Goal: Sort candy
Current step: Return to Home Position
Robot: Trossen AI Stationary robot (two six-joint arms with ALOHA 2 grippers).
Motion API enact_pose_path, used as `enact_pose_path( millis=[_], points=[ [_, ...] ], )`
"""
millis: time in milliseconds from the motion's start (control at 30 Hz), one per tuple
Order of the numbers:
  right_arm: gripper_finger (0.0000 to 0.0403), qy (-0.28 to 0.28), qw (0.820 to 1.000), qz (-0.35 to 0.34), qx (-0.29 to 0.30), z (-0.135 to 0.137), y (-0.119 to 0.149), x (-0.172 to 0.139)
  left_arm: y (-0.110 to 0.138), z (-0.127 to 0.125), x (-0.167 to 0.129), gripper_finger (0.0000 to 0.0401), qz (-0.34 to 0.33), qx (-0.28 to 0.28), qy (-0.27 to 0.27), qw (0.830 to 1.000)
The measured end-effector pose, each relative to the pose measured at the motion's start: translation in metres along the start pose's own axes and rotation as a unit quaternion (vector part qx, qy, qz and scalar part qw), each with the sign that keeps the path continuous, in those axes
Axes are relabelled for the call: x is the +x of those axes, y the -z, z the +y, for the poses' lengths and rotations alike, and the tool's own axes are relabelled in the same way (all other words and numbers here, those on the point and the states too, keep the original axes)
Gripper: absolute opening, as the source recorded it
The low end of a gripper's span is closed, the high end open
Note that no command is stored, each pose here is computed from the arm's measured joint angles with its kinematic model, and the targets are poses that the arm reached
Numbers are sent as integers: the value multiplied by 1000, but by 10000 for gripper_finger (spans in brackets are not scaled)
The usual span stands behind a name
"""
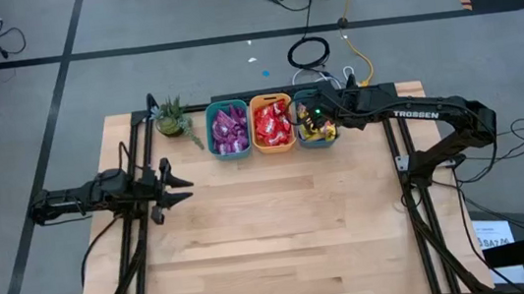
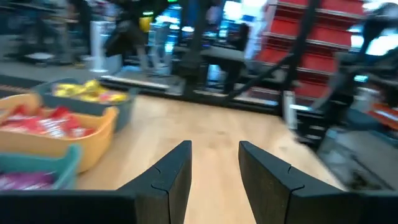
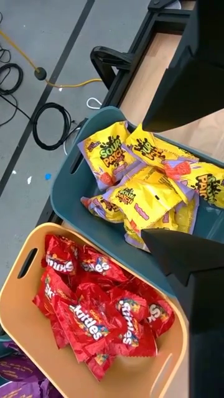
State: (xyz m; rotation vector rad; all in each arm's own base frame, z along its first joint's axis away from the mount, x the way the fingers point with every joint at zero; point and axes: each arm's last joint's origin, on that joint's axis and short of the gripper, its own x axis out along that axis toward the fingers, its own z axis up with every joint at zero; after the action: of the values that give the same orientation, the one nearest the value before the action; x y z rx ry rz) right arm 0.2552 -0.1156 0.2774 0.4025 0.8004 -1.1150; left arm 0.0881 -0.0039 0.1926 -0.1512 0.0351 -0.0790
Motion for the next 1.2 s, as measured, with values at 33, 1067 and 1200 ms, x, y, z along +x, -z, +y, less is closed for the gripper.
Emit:
enact_pose_path(
  millis=[33, 1067, 1200],
  points=[
    [261, 0, 1000, 0, 0, 0, 0, 0, 3, 1, 1, 142, 1, 0, -15, 1000],
    [261, -354, 915, -139, -131, 24, 100, -5, 26, 8, 11, 142, -22, 40, -58, 997],
    [261, -410, 888, -197, -69, -3, 141, 1, 26, 8, 11, 142, -22, 39, -58, 997]
  ],
)
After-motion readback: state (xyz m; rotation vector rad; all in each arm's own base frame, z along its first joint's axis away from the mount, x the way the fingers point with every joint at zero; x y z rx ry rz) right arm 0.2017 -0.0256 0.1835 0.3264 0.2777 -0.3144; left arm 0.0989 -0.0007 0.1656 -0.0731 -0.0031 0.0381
